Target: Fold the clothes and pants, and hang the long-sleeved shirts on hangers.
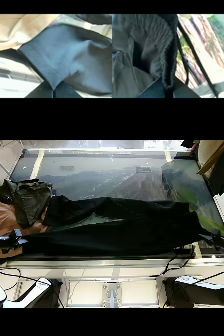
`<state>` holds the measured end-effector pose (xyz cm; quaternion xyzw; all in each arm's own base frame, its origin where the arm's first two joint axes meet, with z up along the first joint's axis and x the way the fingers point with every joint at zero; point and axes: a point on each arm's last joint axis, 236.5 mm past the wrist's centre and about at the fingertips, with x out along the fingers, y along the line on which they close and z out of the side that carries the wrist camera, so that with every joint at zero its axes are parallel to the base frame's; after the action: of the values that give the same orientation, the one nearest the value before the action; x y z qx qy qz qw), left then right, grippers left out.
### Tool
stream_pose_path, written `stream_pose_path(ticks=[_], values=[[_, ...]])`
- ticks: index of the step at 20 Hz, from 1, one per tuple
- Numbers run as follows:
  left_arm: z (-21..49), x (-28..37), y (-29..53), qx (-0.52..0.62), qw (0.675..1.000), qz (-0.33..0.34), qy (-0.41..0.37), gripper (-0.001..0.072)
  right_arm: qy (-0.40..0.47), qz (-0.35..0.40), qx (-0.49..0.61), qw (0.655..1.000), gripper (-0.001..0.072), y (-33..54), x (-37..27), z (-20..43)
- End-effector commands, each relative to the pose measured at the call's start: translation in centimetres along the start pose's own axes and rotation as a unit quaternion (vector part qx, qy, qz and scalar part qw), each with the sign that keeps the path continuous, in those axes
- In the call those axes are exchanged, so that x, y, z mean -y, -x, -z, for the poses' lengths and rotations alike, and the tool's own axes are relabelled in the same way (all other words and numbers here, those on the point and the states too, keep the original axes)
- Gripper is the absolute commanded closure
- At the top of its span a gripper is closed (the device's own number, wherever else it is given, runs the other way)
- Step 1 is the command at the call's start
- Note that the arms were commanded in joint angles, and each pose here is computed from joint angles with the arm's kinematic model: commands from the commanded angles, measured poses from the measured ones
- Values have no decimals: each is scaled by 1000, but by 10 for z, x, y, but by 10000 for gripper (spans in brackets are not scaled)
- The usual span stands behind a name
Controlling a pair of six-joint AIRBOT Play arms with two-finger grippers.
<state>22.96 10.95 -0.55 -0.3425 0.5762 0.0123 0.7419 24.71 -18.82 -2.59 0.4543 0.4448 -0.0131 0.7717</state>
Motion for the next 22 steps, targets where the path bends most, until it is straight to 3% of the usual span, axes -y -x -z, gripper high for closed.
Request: stream_pose_path(ticks=[1, 5, 8, 10, 12, 17, 20, 22], values=[[9, -9, 6, -17, 999, -28, 1, 701, 7, 47, 2, 999, 677, 56, 4, 14], [24, -28, 26, -21, 995, -102, -7, 701, 18, 102, 67, 992, 678, 106, 8, -5], [6, -20, 46, 44, 992, -120, -2, 702, 29, 128, 101, 986, 677, 133, 0, -30], [-27, 2, 60, 123, 988, -94, 13, 703, 30, 144, 129, 981, 678, 150, -8, -47], [-54, 37, 61, 165, 984, -58, -23, 704, 49, 153, 139, 977, 678, 151, -17, -60], [-105, 101, 11, 208, 967, -82, -118, 704, 54, 222, 81, 970, 678, 111, -10, -67], [-114, 95, -31, 146, 967, -160, -133, 704, 37, 230, 62, 971, 678, 95, -5, -68], [-129, 117, -48, 131, 965, -159, -160, 704, 33, 232, 40, 971, 679, 87, -1, -62]])
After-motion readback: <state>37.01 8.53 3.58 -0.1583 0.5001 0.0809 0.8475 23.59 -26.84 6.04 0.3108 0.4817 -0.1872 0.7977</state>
